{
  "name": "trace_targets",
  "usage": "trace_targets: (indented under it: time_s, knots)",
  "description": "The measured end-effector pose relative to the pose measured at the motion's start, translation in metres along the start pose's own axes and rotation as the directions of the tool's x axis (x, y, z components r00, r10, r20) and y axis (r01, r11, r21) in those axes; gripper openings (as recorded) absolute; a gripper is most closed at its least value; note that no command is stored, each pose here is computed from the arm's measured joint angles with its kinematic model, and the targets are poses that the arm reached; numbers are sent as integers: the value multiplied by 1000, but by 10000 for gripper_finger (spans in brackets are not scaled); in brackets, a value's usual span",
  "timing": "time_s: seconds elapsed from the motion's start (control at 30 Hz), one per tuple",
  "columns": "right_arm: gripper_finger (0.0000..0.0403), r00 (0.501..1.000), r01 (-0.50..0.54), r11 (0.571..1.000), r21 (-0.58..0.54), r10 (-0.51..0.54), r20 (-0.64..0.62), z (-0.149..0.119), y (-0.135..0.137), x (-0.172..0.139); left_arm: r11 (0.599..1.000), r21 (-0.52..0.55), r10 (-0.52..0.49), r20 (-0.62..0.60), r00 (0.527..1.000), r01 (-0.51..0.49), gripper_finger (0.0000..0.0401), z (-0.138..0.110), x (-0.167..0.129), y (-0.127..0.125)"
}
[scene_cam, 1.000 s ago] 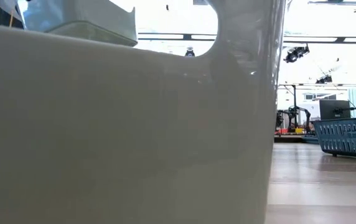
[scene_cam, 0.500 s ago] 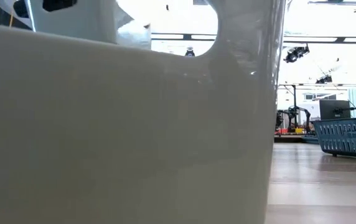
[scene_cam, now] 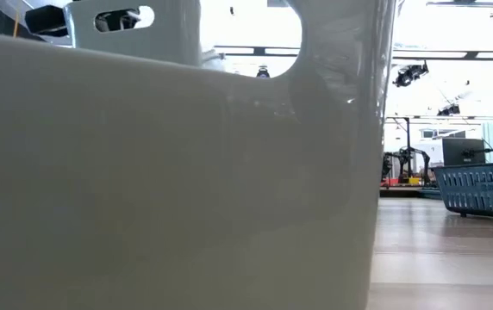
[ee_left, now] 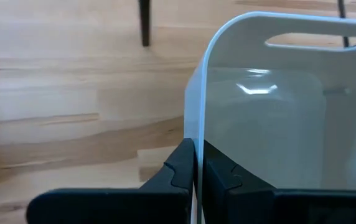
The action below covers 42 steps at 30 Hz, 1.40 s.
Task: Stack baskets on shelf by color
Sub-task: Stack the top gray bin on top of the gray bin on the shelf
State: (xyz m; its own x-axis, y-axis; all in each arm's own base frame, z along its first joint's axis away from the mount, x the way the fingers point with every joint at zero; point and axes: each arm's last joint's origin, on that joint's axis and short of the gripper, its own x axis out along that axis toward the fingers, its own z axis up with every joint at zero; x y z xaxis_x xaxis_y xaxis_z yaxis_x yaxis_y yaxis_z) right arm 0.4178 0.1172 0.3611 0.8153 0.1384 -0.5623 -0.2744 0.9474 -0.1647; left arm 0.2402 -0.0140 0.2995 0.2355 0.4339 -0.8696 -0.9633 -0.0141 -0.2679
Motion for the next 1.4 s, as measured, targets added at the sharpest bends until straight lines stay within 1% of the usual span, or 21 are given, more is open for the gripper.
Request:
trace_targets:
  time_s: [0.1,0.27,0.33,0.43,0.5,0.7,0.83,1.03,1.2,1.3,1.4]
  knots:
    - [151,999,-8,1000,-2,8,-40,-6,3,11,1000,-12,-23,-3,1000,23,0,-1,1,-3]
    - [151,995,-14,1000,-5,13,-100,-16,7,28,999,-16,-31,-8,999,31,0,-3,4,-7]
    - [151,993,-13,1000,16,15,-114,-20,8,34,998,-23,-53,-9,999,53,0,-4,5,-11]
    - [151,991,-6,999,43,11,-136,-24,8,40,999,-9,-49,-9,999,49,0,-5,7,-12]
    - [151,988,-5,998,56,13,-155,-26,8,41,999,-10,-52,-8,999,52,0,-6,8,-13]
    - [151,987,2,995,99,14,-157,-26,8,40,999,-10,-54,-1,999,54,0,-6,8,-13]
    - [151,983,24,995,99,-5,-186,-29,8,42,998,-9,-60,2,998,60,0,-6,8,-14]
    - [151,974,26,992,120,2,-225,-33,8,42,991,-9,-133,27,991,134,0,-5,6,-21]
    - [151,954,38,991,125,1,-299,-41,9,40,981,6,-195,30,980,195,0,-3,4,-26]
    - [151,940,81,989,124,-35,-338,-44,9,38,976,12,-219,31,975,219,0,-2,3,-28]
    - [150,929,91,989,120,-41,-367,-47,9,37,971,12,-237,20,971,237,0,-1,3,-30]
